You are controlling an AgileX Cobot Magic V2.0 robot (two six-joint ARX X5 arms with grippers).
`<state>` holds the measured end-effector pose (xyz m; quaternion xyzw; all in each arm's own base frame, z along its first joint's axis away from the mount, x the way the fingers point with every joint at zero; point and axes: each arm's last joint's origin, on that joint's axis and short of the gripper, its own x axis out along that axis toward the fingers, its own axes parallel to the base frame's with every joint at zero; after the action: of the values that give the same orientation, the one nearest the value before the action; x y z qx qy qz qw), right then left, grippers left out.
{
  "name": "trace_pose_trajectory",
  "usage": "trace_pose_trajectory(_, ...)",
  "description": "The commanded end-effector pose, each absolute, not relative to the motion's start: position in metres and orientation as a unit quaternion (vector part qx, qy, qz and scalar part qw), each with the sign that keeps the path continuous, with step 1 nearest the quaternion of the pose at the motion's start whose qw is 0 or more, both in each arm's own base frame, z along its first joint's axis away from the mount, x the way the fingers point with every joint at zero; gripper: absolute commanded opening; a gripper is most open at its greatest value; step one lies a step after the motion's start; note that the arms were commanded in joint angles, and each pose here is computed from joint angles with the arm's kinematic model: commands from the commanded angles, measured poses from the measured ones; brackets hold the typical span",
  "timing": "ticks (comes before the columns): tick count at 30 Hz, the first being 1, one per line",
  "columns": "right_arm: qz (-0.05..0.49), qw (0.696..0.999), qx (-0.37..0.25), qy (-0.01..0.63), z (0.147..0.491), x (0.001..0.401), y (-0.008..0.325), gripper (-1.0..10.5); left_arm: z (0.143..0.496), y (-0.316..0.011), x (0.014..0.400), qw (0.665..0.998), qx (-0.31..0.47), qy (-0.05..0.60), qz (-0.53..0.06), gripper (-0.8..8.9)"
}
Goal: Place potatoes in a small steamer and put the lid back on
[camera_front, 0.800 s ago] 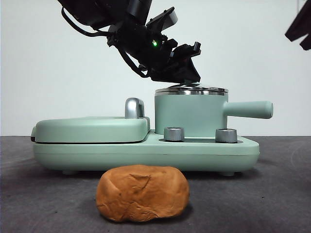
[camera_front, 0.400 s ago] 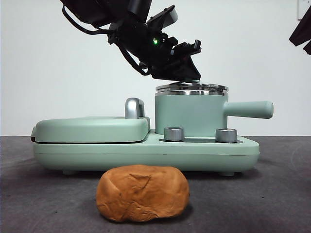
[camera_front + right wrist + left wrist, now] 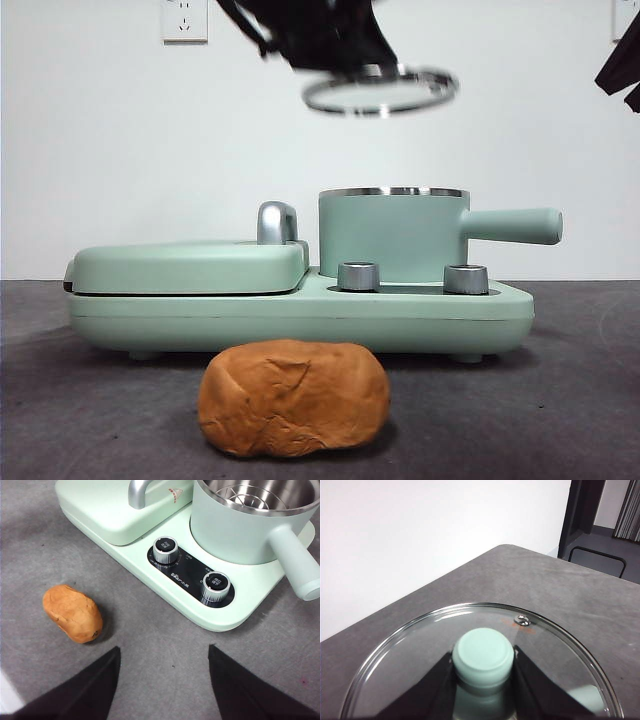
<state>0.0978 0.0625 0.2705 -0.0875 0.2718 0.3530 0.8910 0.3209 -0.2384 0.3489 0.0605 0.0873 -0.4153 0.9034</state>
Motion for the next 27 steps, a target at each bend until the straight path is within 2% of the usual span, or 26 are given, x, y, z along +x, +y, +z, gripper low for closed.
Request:
trace_pose_trajectory(1, 0.36, 0.891, -0.082, 0.266, 0.275, 0.098, 0.064, 3.1, 0.369, -0.229, 0.314, 0.907, 0.058, 0.085, -0.409, 0.09)
trace_pose_trajectory(5, 0.379, 0.881, -0.087, 0.269, 0.274, 0.098, 0.066, 3.9, 0.38, -0.21, 0.302, 0.907, 0.058, 0.122, -0.398, 0.09)
trace_pose_trajectory(11, 0.426, 0.849, -0.107, 0.293, 0.266, 0.106, 0.075, 4.1, 0.392, -0.184, 0.28, 0.903, 0.06, 0.182, -0.384, 0.09)
trace_pose_trajectory(19, 0.491, 0.806, -0.179, 0.278, 0.253, 0.125, 0.106, 4.4, 0.413, -0.159, 0.251, 0.906, 0.06, 0.191, -0.374, 0.09)
trace_pose_trajectory(27, 0.533, 0.774, -0.2, 0.277, 0.233, 0.142, 0.144, 5.0, 0.414, -0.149, 0.246, 0.906, 0.061, 0.21, -0.364, 0.09)
